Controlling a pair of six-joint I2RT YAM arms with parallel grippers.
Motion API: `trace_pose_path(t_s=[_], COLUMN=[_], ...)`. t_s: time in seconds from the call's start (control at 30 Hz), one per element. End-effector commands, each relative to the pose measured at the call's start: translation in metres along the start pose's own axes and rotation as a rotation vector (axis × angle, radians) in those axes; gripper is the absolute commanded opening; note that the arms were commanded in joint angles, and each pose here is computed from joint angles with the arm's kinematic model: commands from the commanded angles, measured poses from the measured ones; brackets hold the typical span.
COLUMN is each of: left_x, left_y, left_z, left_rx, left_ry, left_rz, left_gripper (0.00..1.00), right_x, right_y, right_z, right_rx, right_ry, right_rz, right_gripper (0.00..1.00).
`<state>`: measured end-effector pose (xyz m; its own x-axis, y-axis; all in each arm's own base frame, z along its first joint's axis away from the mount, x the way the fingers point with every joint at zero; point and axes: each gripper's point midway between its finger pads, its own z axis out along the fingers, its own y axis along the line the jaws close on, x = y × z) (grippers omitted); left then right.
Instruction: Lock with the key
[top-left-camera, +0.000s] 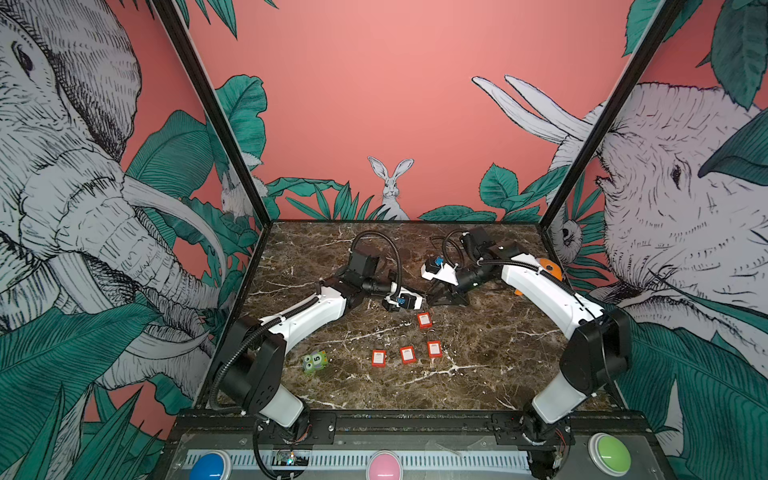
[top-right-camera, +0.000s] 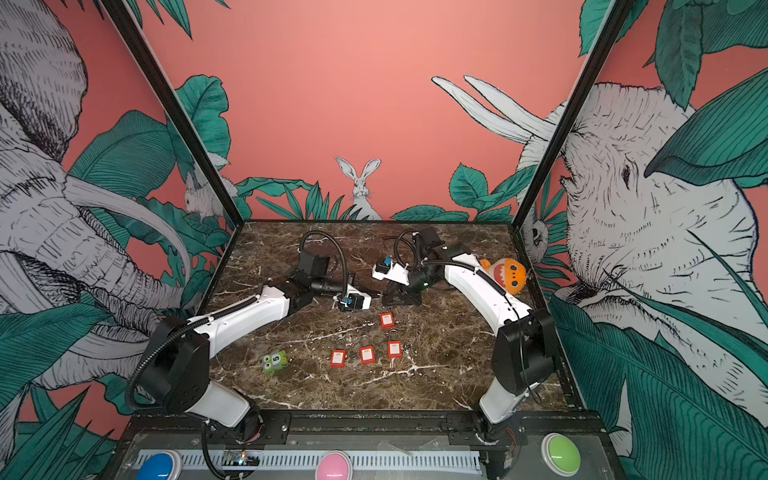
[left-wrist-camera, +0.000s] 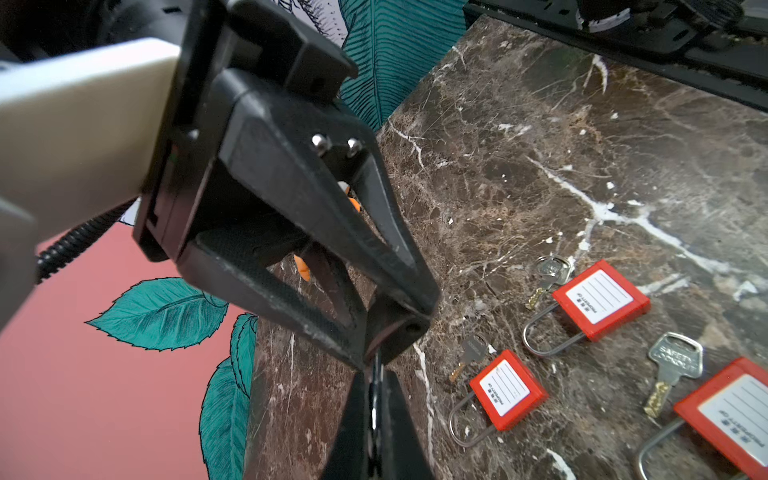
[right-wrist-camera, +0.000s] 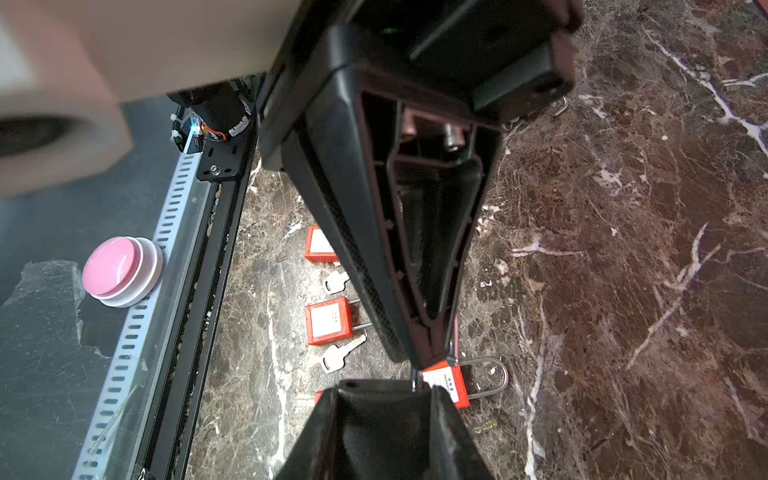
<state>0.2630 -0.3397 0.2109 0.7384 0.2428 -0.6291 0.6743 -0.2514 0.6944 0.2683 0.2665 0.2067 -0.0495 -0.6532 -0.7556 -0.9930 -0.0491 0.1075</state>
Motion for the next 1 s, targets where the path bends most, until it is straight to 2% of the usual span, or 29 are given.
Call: trace_pose_path(t_s=[0.0,0.13,0.3,0.4,0.47,0.6,0.97], left_x=[-0.010,-0.010,-0.005,-0.005,-0.005,-0.004,-0.008], left_y=[0.000,0.002,0.001,0.003,0.007,0.012,0.019], left_z=[0.001,0.003,0.007,0.007,0.007,0.006,0.009], left_rx=[0.036,0.046,0.061,0.052,0.037,0.029,0.033], left_ry=[-0.028,-0.044,-0.064,-0.094,-0.117,-0.155,-0.199], left_rz=[-0.042,-0.178,-0.340,-0.409,-0.440,-0.507,-0.541], left_gripper=[0.00,0.00,0.00,0.00,0.00,0.00,0.00], right_x=[-0.006,-0.007,-0.009,-0.005,0.013,0.024,0.014], right_y=[-0.004,-0.014,-0.020,-0.018,-0.015,-0.009,-0.018], right_z=[-0.006,-0.015,-0.039,-0.053,-0.048,-0.042,-0.028], right_rx=[0.037,0.155,0.258,0.289,0.281,0.251,0.200], right_ry=[-0.003,0.007,-0.041,-0.053,-0.029,-0.018,-0.087], right_rz=[-0.060,-0.105,-0.085,-0.053,-0.011,0.021,0.009], right_gripper=[0.28,0.46,0.54,0.54,0.54,0.52,0.43])
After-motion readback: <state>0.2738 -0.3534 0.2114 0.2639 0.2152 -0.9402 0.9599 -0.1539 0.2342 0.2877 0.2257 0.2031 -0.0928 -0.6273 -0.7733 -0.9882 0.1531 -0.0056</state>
